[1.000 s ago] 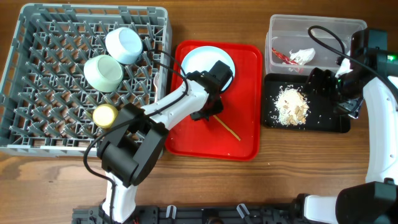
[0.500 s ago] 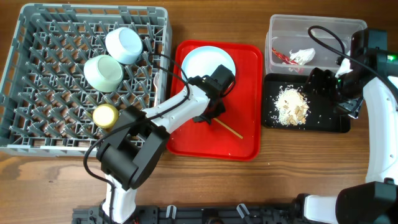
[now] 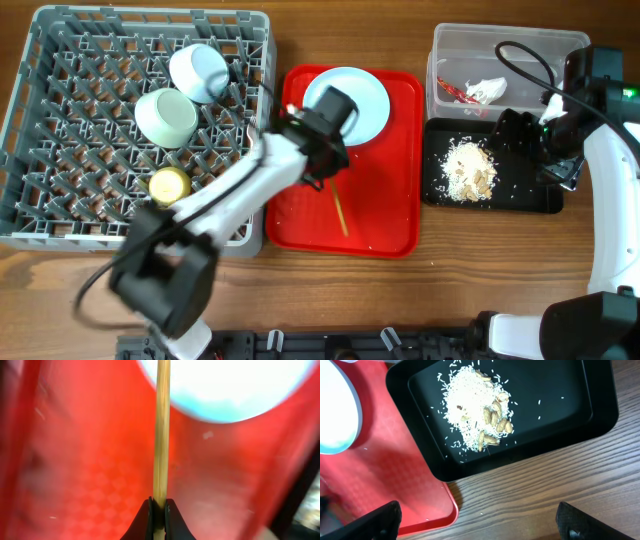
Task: Sort waste into correct bins and load items into the dishwasher rack
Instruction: 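Carry the chopsticks left and drop them into the dish rack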
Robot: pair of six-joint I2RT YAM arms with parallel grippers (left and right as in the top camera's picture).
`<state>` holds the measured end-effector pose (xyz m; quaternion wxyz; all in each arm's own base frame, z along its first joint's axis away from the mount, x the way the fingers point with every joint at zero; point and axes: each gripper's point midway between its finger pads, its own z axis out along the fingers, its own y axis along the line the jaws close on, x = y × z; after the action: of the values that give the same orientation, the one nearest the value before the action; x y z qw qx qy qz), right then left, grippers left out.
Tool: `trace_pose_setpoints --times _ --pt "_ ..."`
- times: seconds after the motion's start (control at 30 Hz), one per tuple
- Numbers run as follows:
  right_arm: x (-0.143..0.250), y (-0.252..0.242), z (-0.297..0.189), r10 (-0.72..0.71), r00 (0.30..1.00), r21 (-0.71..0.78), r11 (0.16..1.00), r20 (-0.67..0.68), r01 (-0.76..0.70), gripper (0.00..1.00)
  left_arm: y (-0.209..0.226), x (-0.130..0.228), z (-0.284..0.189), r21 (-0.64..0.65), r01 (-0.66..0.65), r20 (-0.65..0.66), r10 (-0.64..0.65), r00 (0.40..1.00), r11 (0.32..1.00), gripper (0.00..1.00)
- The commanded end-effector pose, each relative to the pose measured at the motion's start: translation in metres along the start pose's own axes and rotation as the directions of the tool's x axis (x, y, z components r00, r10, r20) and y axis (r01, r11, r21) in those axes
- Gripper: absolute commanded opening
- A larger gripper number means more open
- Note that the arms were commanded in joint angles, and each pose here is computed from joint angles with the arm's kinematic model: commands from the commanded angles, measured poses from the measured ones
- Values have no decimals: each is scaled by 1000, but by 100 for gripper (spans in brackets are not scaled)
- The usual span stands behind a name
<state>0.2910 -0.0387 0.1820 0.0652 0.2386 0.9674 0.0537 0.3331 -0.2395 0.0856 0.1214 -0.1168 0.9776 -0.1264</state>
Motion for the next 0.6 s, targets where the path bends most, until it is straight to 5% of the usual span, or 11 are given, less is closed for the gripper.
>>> trace_pose_setpoints --times 0.0,0.23,0.57 --pt "-4 2 -6 -22 999 -10 1000 23 22 100 6 -37 -63 50 -256 158 245 957 965 4" --pt "-4 3 -6 -23 999 -11 1000 26 23 100 59 -91 -102 -152 -574 254 593 764 805 4" --pt "-4 3 -6 -21 999 -11 1000 26 22 99 102 -118 -69 -182 -456 206 487 848 871 4"
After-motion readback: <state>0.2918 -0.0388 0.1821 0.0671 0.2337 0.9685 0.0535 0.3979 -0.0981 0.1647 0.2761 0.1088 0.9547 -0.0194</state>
